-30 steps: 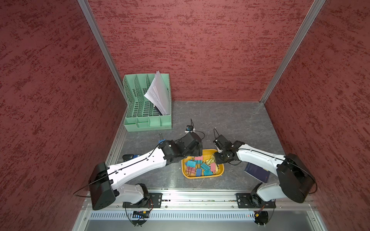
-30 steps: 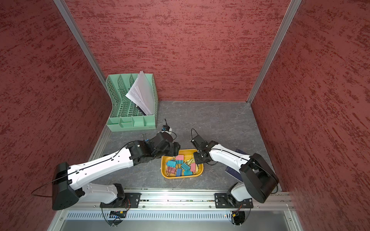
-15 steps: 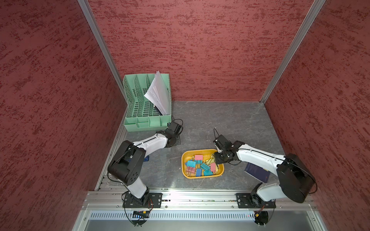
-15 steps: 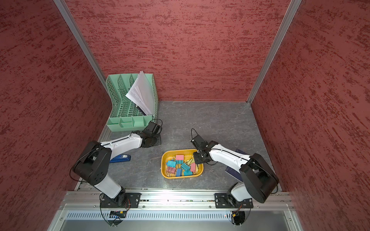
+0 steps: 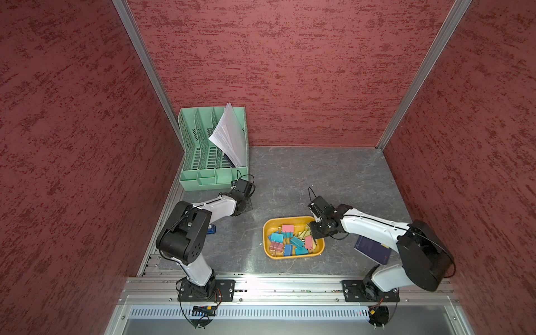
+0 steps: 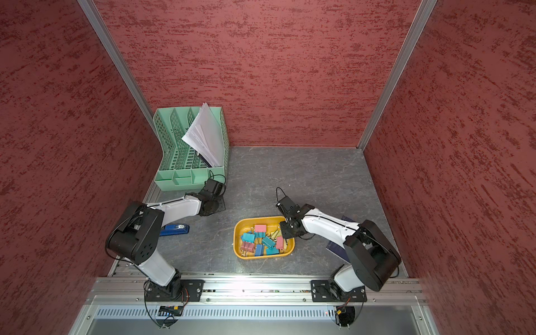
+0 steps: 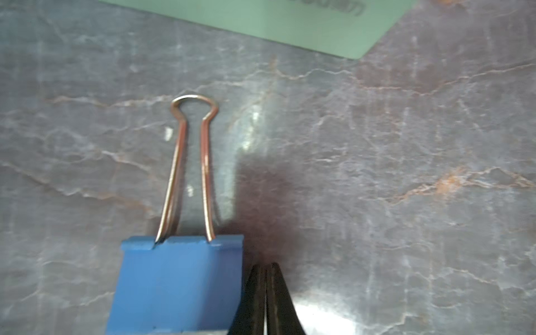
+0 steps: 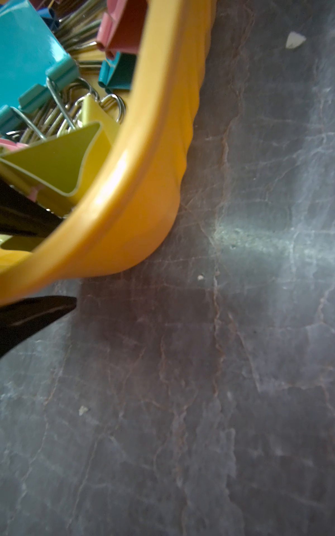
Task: Put the binder clips in the storage box
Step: Pick up the binder clip at the center of the board.
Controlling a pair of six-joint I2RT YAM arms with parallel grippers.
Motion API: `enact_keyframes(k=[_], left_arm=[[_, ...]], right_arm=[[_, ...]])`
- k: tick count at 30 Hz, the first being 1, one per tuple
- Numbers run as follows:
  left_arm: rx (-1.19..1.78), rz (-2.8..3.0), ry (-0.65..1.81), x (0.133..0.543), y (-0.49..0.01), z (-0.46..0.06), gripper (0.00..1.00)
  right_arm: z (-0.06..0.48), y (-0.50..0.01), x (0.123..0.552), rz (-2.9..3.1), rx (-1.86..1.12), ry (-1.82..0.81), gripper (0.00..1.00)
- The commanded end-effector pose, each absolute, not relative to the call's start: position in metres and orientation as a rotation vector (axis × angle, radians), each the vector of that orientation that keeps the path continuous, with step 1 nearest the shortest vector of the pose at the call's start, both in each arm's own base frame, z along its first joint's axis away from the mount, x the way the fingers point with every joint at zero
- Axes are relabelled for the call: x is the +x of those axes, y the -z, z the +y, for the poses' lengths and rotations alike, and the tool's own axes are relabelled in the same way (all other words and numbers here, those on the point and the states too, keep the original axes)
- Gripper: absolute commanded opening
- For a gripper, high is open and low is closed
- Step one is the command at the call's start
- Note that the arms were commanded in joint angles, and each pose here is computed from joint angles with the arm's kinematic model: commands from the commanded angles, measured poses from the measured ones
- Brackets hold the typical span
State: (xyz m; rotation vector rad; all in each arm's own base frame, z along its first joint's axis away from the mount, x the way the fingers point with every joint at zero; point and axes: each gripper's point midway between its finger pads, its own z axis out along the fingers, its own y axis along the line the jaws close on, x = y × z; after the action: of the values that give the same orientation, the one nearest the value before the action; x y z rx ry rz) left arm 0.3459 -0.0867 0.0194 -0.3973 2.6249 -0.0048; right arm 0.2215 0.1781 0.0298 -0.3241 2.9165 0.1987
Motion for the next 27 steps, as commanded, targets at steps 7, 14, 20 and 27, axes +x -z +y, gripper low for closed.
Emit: enact_keyframes(k=[7,14,20,27], left_arm=[[-0.42,2.563,0.069,0.327,-0.042,-0.08,0.47],[-0.423,2.495,0.089,0.323,-0.081,-0.073,0.97],[-0.485,2.524,0.111,0.313,-0.075,-0.044,0.98],[-0.465,2.638,0.2,0.314,-0.054,-0.045,0.99]], right_arm=[[0.183,-0.032,0.228,2.902,-0.324,-0.229,0.38],[0.183,-0.031,0.228,2.908,-0.323,-0.232,0.38],[0.181,-0.033,0.228,2.901,-0.319,-0.226,0.38],[0.181,-0.033,0.227,2.899,-0.315,-0.228,0.38]])
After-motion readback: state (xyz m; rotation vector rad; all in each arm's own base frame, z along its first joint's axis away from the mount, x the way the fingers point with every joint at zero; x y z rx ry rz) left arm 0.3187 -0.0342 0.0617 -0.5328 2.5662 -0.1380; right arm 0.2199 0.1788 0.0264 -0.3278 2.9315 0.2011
